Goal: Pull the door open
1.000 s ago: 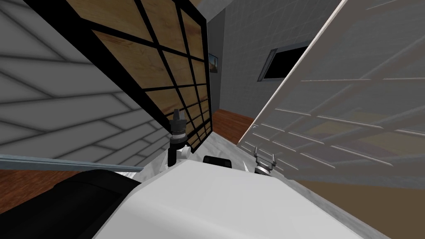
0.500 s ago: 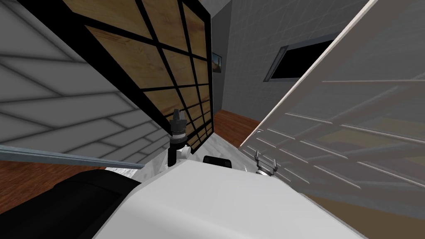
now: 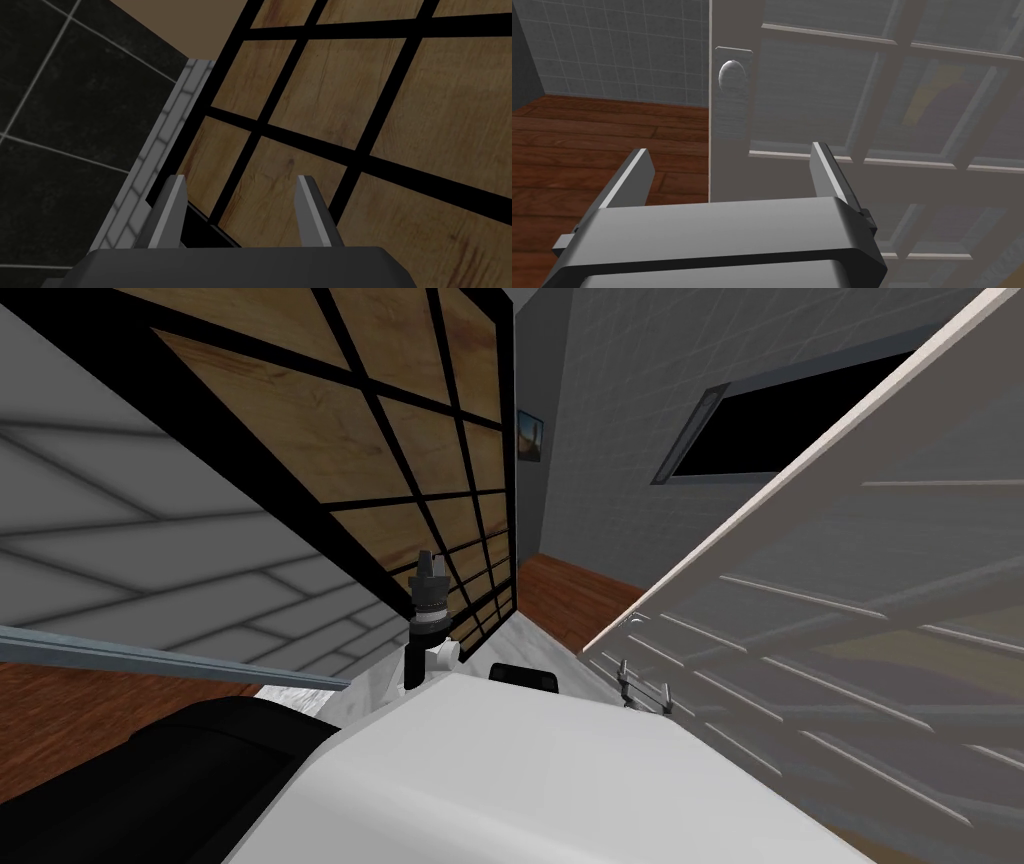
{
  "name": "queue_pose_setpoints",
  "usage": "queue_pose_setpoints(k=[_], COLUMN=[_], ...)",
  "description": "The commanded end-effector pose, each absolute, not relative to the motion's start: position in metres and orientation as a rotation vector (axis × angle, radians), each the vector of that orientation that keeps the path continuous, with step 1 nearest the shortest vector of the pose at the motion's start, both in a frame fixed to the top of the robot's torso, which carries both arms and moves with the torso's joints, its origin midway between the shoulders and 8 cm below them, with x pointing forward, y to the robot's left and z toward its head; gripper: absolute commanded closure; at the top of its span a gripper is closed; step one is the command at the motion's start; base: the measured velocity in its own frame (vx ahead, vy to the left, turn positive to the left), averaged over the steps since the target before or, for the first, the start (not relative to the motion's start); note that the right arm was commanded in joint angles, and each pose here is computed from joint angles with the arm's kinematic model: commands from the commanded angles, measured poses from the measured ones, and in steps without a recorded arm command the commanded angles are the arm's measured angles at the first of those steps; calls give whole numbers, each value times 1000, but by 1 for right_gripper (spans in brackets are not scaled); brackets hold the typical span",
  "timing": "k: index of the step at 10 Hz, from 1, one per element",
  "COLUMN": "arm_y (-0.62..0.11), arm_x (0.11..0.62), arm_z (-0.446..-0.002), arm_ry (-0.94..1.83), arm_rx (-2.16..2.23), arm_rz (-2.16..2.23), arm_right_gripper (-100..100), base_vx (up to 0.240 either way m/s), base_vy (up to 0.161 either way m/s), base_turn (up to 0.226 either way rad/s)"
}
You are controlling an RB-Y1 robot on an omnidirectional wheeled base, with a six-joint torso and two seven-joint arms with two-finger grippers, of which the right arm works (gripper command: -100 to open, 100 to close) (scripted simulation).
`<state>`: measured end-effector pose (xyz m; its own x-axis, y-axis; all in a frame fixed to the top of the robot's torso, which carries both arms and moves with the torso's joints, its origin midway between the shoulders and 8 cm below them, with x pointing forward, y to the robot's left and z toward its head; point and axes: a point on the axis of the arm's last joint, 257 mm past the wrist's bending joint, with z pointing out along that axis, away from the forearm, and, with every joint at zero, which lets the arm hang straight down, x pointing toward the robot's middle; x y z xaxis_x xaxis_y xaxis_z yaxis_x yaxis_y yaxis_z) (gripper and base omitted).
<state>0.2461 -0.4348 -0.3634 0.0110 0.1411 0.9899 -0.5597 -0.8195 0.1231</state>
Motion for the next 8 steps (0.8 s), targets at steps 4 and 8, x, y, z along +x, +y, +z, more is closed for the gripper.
queue_pose_setpoints(k=[4, 8], arm_y=[-449, -465], arm_x=[220, 214], arm_z=[-386, -396], arm_ry=[-570, -604], arm_rx=[1823, 1838], arm_rz=[1842, 1841], arm_right_gripper=[-100, -100], base_vx=[142, 151], base_vy=[-74, -66], base_turn=[124, 40])
